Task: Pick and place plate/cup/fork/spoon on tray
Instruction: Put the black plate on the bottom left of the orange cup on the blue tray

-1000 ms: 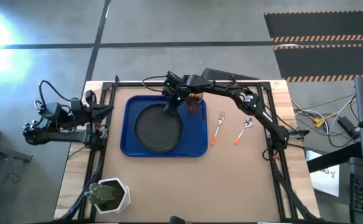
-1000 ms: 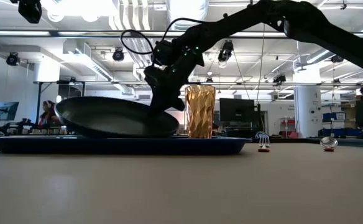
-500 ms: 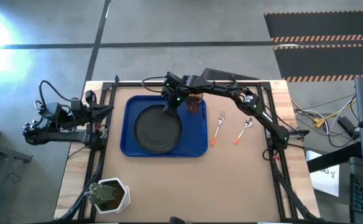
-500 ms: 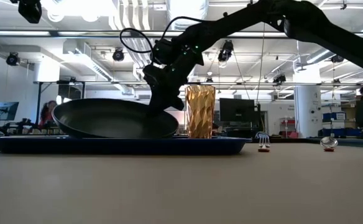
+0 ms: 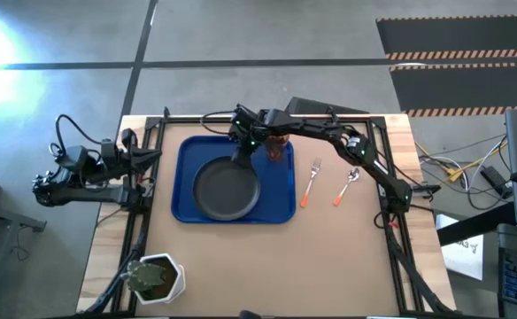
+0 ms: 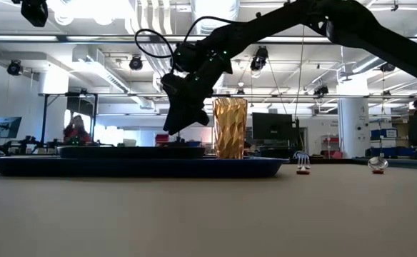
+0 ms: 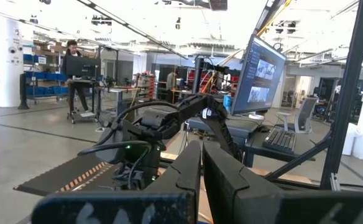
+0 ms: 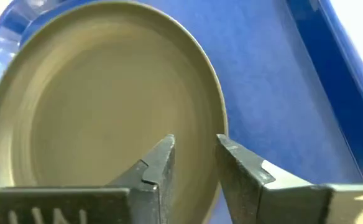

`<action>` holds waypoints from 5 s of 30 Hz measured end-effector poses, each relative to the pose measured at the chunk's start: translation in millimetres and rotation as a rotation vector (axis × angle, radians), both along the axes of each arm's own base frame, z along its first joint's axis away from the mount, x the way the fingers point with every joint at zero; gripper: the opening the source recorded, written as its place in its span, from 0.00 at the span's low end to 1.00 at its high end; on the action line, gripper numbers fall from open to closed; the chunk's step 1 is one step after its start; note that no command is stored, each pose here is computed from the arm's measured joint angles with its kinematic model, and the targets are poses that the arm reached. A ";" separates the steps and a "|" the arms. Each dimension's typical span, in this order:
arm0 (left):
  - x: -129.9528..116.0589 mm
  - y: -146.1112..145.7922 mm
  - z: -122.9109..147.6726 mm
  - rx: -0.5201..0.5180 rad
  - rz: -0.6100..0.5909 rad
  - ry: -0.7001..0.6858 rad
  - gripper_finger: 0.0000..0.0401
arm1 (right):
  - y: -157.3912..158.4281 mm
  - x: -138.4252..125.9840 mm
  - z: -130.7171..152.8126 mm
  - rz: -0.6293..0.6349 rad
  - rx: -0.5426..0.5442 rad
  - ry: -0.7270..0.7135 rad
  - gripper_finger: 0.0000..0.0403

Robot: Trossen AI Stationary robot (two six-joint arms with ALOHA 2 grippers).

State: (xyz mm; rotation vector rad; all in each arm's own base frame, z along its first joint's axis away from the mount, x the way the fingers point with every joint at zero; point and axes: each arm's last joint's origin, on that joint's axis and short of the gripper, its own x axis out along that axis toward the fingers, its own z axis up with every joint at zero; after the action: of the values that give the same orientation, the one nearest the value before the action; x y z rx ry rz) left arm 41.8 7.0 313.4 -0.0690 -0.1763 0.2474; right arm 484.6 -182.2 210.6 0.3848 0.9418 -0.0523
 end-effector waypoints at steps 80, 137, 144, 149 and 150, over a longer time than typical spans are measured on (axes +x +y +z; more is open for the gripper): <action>0.4 0.0 -1.8 -0.002 0.000 0.019 0.00 | 188.5 -196.6 101.6 -0.441 -0.239 0.491 0.02; 0.7 0.0 -2.2 -0.002 -0.001 0.020 0.00 | 179.0 -33.9 -33.1 -0.050 -0.087 0.102 0.02; 0.7 0.0 -2.2 -0.002 -0.001 0.020 0.00 | 178.9 -33.8 -33.6 -0.050 -0.087 0.101 0.02; 0.7 0.0 -2.4 -0.002 0.000 0.021 0.00 | 179.0 -34.8 -35.5 -0.050 -0.088 0.107 0.02; 0.7 0.0 -2.4 -0.002 -0.001 0.021 0.00 | 179.0 -35.0 -35.8 -0.050 -0.088 0.109 0.02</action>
State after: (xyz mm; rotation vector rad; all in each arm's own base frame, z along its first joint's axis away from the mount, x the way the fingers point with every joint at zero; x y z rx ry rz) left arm 42.5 7.0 311.0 -0.0686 -0.1554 0.2478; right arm 449.6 -3.3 174.8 0.3264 1.0338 -0.1608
